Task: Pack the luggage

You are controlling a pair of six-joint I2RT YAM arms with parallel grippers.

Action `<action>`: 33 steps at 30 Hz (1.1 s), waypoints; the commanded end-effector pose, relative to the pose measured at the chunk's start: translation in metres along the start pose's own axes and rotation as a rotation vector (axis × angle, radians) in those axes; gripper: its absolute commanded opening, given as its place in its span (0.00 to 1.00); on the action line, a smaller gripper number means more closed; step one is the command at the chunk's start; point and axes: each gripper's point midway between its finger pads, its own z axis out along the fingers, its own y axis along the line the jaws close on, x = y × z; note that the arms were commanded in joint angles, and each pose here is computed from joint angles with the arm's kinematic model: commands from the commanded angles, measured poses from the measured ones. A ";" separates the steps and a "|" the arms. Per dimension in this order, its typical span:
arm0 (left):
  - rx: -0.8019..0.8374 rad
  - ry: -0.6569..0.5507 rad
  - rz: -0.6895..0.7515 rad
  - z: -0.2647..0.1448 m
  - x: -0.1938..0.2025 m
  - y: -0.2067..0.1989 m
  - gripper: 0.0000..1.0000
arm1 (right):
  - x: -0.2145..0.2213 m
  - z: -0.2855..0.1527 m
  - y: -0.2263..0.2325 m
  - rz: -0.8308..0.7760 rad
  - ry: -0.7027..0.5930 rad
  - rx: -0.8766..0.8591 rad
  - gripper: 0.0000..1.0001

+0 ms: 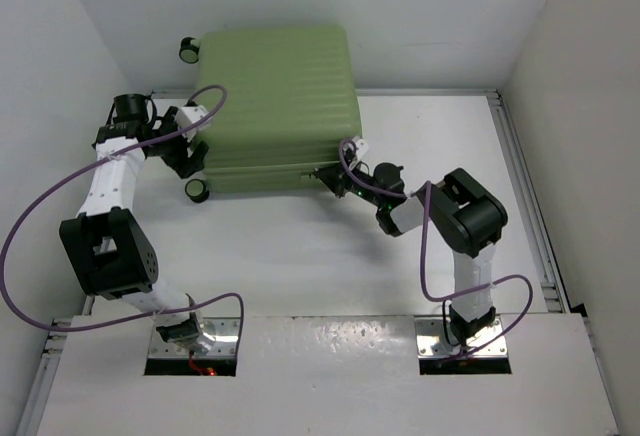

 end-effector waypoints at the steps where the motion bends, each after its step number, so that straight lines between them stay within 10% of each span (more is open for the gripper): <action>1: 0.098 0.013 -0.074 0.018 0.007 -0.027 0.75 | -0.042 -0.003 -0.013 -0.123 -0.124 0.094 0.00; 16: 0.107 0.093 0.143 0.028 0.032 -0.010 0.14 | -0.041 -0.030 -0.025 -0.189 -0.086 0.146 0.00; 33: 0.081 0.135 0.141 0.032 0.045 -0.001 0.00 | -0.046 -0.072 -0.068 -0.276 -0.045 0.318 0.00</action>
